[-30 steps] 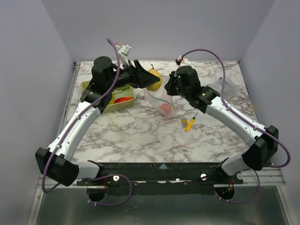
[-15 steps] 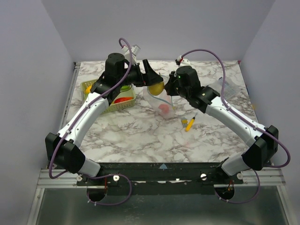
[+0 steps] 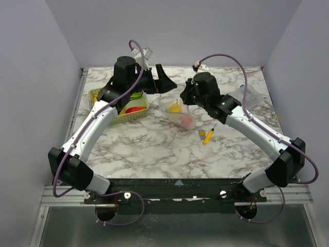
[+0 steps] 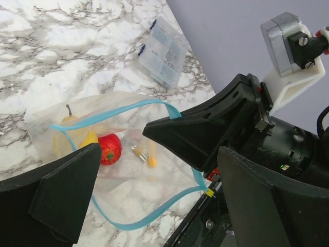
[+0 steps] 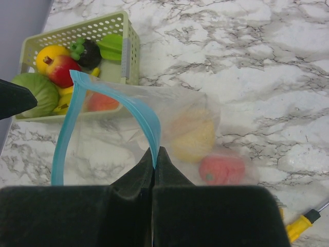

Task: Place the food in the zip-top bag and seal the zipper
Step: Place the fake fruit in the zipper food storage bag, then pick up the fake fruit from the bin.

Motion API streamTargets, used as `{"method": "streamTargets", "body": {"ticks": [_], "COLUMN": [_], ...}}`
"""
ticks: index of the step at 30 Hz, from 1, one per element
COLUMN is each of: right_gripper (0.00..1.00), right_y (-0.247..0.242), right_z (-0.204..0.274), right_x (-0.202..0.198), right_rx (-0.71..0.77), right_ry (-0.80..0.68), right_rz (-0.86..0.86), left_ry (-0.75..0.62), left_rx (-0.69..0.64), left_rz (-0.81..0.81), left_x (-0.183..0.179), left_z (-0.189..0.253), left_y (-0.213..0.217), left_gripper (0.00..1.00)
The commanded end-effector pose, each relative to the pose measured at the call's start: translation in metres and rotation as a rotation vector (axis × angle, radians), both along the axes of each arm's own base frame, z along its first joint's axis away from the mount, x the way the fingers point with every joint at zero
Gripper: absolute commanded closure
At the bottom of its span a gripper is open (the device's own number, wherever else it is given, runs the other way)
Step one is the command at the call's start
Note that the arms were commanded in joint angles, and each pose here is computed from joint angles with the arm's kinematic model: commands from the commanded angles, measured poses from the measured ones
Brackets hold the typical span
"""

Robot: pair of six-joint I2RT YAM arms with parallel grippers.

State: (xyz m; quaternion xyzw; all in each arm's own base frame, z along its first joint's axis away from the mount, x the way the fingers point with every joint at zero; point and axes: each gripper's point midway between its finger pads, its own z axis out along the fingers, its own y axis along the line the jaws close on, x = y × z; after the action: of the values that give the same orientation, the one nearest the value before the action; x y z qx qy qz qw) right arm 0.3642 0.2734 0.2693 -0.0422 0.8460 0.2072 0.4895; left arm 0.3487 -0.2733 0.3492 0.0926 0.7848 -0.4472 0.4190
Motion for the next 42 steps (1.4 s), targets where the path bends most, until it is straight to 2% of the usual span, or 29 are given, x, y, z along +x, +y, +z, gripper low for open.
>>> {"method": "streamTargets", "body": {"ticks": [1,5,11,12,13,14,18,20,22,26,28,32,35,37,42], "right_gripper": [1.0,1.0,1.0,1.0,1.0,1.0,1.0,1.0,1.0,1.0,1.0,1.0,1.0,1.0,1.0], "right_y": [-0.004,-0.006,-0.009,-0.006,-0.009,-0.008,-0.007,-0.006,-0.006,-0.007,-0.008,-0.011,-0.012,-0.011,-0.006], "right_z": [0.004,0.002,-0.004,0.017,-0.006,-0.007,-0.011,-0.012,-0.012,-0.012,-0.013,-0.015,-0.016,-0.017,-0.02], "right_x": [-0.002,-0.001,0.0,0.004,0.0,0.0,0.0,0.001,0.001,-0.001,-0.003,-0.004,-0.004,-0.003,-0.003], "right_rx": [-0.005,-0.017,-0.037,-0.009,-0.041,-0.042,-0.044,-0.044,-0.043,-0.043,-0.045,-0.052,-0.052,-0.053,-0.049], "right_ry": [-0.01,-0.011,-0.013,-0.049,-0.009,-0.007,-0.005,-0.004,-0.002,-0.002,-0.001,0.001,0.002,0.006,0.014], "right_rz": [0.002,-0.004,-0.012,-0.015,-0.013,-0.011,-0.004,-0.003,-0.002,0.002,0.002,-0.007,-0.008,-0.004,0.005], "left_ry": [-0.048,0.036,0.319,0.36,0.397,0.435,0.525,0.612,0.641,0.574,0.513,0.485,0.497,0.505,0.546], "left_rx": [0.022,0.031,0.063,0.067,0.075,0.077,-0.026,-0.07,-0.085,-0.058,0.029,0.281,0.479,0.553,0.706], "left_rz": [0.112,0.256,0.517,0.55,0.586,0.621,0.7,0.767,0.867,1.051,1.107,1.165,1.122,1.042,0.989], "left_x": [0.009,0.028,0.06,0.064,0.069,0.072,0.093,0.096,0.104,0.123,0.132,0.136,0.141,0.15,0.153], "left_z": [0.014,-0.009,-0.085,-0.095,-0.106,-0.114,-0.14,-0.158,-0.169,-0.175,-0.171,-0.182,-0.195,-0.204,-0.219], "left_y": [0.032,0.071,0.144,0.154,0.163,0.17,0.179,0.184,0.195,0.226,0.243,0.274,0.289,0.287,0.297], "left_gripper": [0.04,0.05,0.09,0.1,0.1,0.1,0.08,0.08,0.08,0.08,0.08,0.06,0.05,0.06,0.06]}}
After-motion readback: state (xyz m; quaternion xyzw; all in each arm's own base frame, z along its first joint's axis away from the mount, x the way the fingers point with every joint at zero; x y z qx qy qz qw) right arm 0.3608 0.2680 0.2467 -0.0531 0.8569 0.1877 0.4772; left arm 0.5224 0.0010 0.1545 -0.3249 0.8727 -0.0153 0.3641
